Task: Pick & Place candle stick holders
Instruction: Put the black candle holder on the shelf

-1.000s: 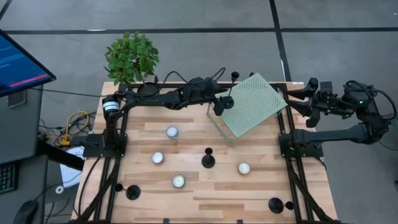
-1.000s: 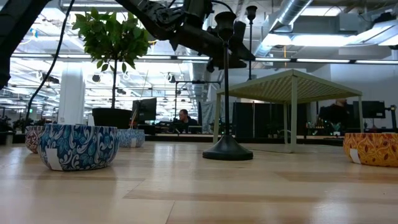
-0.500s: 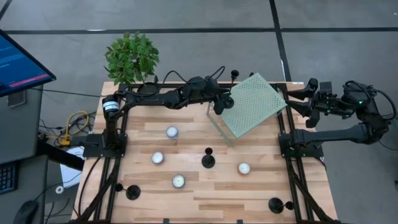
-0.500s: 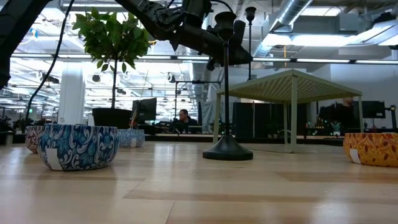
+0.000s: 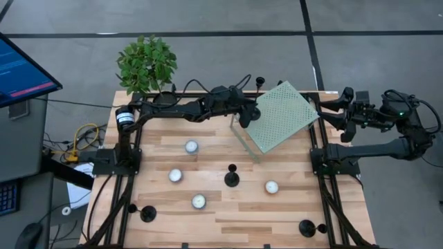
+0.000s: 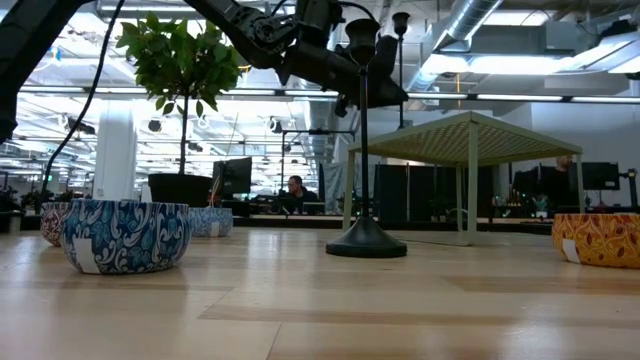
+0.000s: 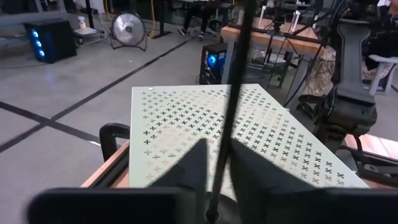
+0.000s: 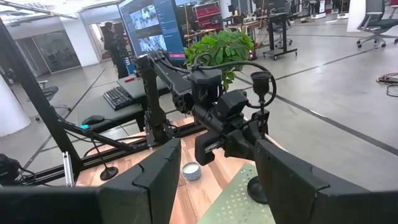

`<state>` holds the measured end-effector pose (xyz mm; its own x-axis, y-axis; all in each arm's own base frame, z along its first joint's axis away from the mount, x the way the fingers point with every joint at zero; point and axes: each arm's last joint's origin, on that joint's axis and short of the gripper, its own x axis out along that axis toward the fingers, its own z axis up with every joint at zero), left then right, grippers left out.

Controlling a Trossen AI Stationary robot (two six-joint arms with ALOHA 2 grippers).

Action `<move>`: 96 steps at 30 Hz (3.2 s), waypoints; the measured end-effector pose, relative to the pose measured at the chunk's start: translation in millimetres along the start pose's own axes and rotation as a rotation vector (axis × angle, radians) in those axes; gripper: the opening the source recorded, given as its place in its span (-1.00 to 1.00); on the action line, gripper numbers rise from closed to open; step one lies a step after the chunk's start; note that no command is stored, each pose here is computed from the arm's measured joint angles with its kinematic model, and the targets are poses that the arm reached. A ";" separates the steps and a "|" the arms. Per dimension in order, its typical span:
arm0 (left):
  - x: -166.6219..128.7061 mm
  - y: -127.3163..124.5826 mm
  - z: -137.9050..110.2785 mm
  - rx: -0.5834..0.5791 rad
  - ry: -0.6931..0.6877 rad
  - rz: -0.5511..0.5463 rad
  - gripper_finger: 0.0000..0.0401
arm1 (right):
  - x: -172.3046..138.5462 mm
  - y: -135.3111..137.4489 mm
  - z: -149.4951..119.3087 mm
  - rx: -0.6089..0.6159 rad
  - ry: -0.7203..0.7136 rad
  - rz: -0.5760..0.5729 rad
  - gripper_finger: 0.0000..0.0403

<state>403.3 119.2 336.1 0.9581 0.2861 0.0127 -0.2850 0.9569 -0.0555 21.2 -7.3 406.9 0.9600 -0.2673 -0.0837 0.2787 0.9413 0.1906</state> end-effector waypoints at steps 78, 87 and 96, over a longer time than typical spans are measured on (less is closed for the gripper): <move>95.6 -8.4 14.0 0.170 -0.012 0.063 -0.46 | 1.4 -5.1 -5.7 -0.021 0.045 -0.156 -0.16; 75.2 -9.6 37.4 0.202 0.065 0.103 -0.02 | 34.6 -4.0 -10.5 -0.106 0.177 -0.371 0.23; 24.4 -15.3 86.8 0.218 0.104 0.125 0.13 | 91.4 1.2 -17.8 -0.231 0.343 -0.467 0.16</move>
<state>428.7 115.8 423.9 0.9095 0.4070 -0.0843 -0.3899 0.9058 0.1661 108.8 -27.0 382.1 0.6637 -0.6164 -0.4237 0.6173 0.7713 -0.1551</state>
